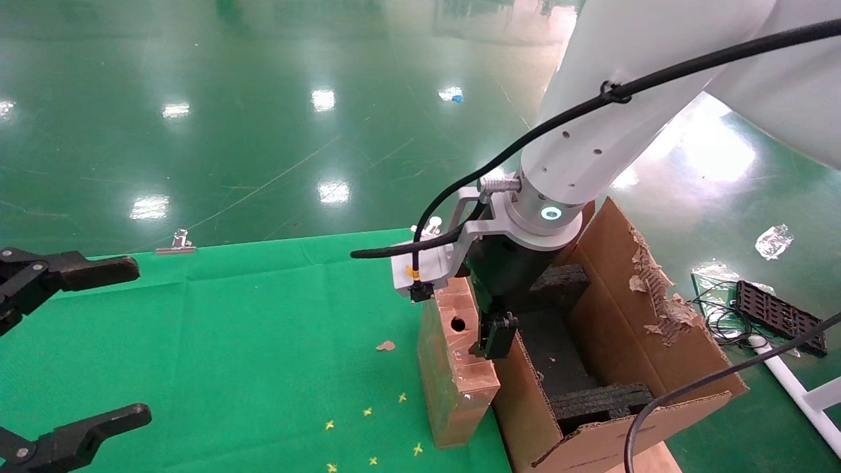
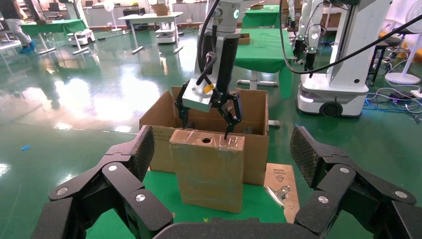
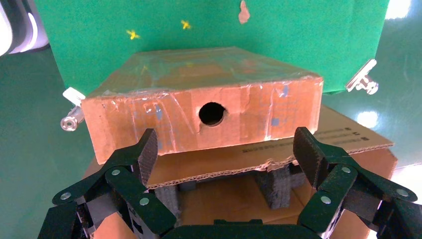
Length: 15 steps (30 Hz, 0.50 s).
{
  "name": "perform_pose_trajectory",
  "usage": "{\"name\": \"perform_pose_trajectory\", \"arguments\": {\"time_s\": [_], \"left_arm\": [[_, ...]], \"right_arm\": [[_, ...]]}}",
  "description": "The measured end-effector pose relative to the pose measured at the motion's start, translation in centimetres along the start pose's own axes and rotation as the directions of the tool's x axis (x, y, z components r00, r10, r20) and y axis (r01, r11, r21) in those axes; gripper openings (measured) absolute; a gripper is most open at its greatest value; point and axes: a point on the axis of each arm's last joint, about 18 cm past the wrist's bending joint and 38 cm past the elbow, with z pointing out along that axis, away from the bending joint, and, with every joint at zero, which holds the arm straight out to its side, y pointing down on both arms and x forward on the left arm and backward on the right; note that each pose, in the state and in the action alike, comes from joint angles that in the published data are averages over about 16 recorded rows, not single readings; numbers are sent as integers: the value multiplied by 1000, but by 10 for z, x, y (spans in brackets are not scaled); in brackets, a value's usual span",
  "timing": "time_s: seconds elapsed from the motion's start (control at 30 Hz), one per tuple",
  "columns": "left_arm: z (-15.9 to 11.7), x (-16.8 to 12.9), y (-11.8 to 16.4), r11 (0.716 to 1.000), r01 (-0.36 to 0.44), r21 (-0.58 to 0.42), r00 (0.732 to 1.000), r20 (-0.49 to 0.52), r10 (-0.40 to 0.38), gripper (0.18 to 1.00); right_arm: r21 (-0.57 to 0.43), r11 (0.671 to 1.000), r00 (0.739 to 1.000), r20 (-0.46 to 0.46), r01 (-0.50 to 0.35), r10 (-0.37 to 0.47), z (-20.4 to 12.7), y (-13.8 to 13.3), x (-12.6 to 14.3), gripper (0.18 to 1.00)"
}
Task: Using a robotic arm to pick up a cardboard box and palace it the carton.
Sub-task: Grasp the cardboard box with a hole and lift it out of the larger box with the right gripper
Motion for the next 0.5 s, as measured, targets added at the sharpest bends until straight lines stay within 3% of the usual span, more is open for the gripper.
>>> {"name": "perform_pose_trajectory", "arguments": {"time_s": [0.17, 0.3, 0.4, 0.5], "left_arm": [[0, 0, 0, 1000, 0, 0, 1000, 0, 0, 1000], [0, 0, 0, 1000, 0, 0, 1000, 0, 0, 1000], [0, 0, 0, 1000, 0, 0, 1000, 0, 0, 1000], [0, 0, 0, 1000, 0, 0, 1000, 0, 0, 1000]], "right_arm": [[0, 997, 997, -2, -83, 83, -3, 5, 2, 1000], [1, 975, 975, 8, -220, 220, -7, 12, 6, 1000], [3, 937, 937, 35, -348, 348, -9, 18, 9, 1000], [-2, 877, 874, 74, -481, 480, -10, 23, 12, 1000]]}}
